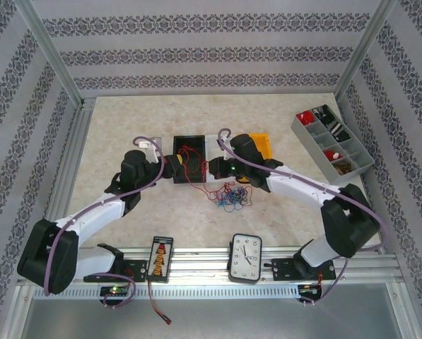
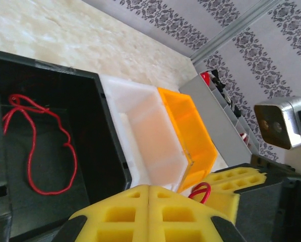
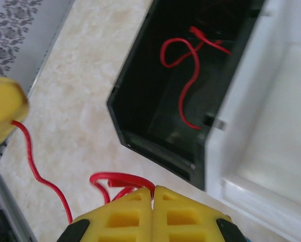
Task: Untangle the cables
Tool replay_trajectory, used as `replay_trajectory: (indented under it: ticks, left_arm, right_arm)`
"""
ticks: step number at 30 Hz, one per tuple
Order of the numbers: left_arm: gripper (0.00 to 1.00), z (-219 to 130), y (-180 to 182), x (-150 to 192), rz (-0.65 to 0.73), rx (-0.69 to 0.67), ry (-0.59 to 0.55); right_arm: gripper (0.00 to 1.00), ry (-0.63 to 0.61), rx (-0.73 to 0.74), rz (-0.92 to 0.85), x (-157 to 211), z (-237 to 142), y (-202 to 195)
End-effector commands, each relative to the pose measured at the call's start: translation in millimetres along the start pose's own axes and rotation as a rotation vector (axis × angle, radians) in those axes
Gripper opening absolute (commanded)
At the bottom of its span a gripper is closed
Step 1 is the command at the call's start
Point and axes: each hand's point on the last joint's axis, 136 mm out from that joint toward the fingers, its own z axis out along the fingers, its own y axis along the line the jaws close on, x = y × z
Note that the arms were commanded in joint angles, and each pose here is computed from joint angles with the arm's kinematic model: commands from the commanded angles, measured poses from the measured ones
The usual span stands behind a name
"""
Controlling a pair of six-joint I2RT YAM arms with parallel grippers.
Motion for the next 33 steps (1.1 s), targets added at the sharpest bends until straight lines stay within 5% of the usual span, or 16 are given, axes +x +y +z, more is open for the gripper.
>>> replay_trajectory:
  ticks: [1,13,19,26,33]
  left_arm:
    - [0.00,1,-29,-33,0.024,0.088,-0.104]
    - [0.00,-1,-73,-32,0.077,0.263,-0.004]
    - [0.47,-1,-62,-31,0.075,0.207,-0.016]
    - [0.62,-4,-56,-50,0.106,0.141,-0.102]
    - [0.70,-25,-24,-49,0.166,-0.068,-0.122]
  right_arm:
    - [0.00,-0.052,-0.122,-0.032,-31,6,34]
    - [0.00,-0.050,-0.297,-0.016,-61,20,75]
    - [0.00,-0.049,-0.349,0.051,-57,13,72]
    - [0.00,-0.108,-0.343,0.146,-65,-1,49]
    - [0.00,-0.125,-0.291,0.189,-59,-5,29]
